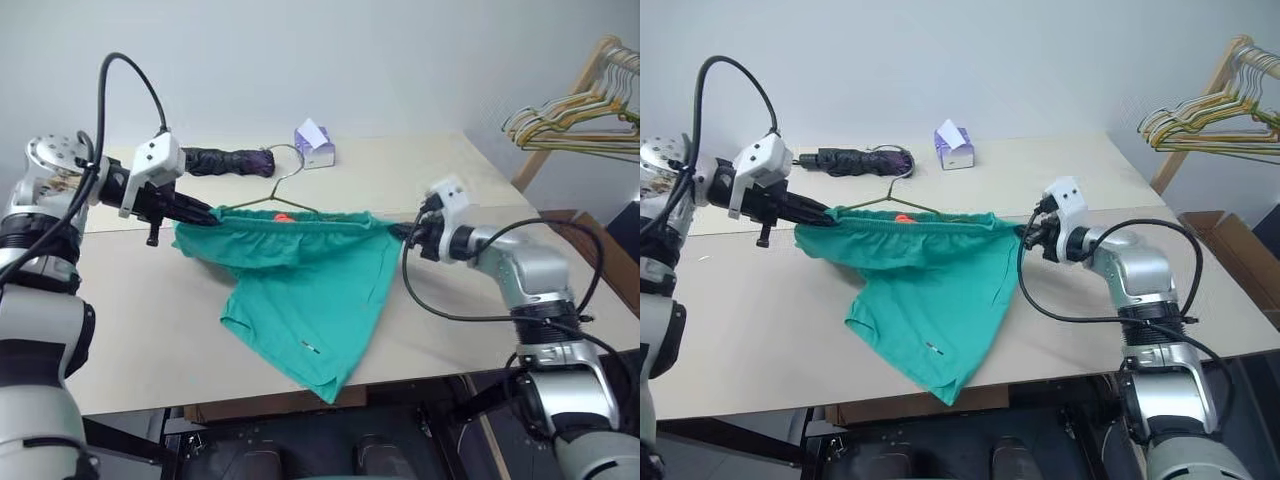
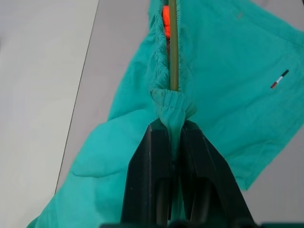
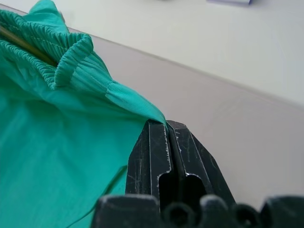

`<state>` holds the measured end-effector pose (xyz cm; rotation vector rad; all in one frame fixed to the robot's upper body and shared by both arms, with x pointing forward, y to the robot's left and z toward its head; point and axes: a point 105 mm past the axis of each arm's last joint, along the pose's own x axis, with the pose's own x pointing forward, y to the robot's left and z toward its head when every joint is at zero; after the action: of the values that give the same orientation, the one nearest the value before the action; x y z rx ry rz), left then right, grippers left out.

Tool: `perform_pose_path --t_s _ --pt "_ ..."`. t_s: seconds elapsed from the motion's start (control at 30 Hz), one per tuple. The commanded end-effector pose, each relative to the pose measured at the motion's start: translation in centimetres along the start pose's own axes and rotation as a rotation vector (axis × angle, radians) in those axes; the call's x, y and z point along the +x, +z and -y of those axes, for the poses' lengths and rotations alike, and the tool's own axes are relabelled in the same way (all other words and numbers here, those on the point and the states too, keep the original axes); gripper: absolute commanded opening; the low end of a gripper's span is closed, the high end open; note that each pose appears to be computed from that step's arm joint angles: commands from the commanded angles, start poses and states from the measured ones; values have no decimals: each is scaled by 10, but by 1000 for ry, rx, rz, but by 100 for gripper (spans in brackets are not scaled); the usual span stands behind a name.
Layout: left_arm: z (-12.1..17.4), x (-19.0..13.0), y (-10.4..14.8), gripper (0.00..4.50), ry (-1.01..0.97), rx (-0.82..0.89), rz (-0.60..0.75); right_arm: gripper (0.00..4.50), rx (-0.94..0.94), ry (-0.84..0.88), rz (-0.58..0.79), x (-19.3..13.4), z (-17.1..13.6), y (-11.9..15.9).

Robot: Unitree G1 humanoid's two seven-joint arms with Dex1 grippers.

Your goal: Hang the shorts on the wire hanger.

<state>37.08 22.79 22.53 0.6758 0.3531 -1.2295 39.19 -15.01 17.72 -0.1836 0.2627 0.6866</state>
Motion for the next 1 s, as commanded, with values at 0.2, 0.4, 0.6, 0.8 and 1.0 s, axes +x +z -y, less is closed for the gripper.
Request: perform_pose_path --t_s 0.2,0.4,0.6,0.8,1.0 --pt "-14 -8 27 1 81 42 114 6 -408 83 -18 -6 -41 73" --pt "-10 4 32 1 38 74 144 6 -499 83 -47 6 -50 102" --pt "-6 10 30 1 21 70 157 6 -538 102 -94 13 -54 102" --pt "-10 8 34 1 54 49 215 6 -585 74 -177 18 -50 88" --pt "-8 7 26 1 60 43 185 6 -642 95 -122 12 -53 95"
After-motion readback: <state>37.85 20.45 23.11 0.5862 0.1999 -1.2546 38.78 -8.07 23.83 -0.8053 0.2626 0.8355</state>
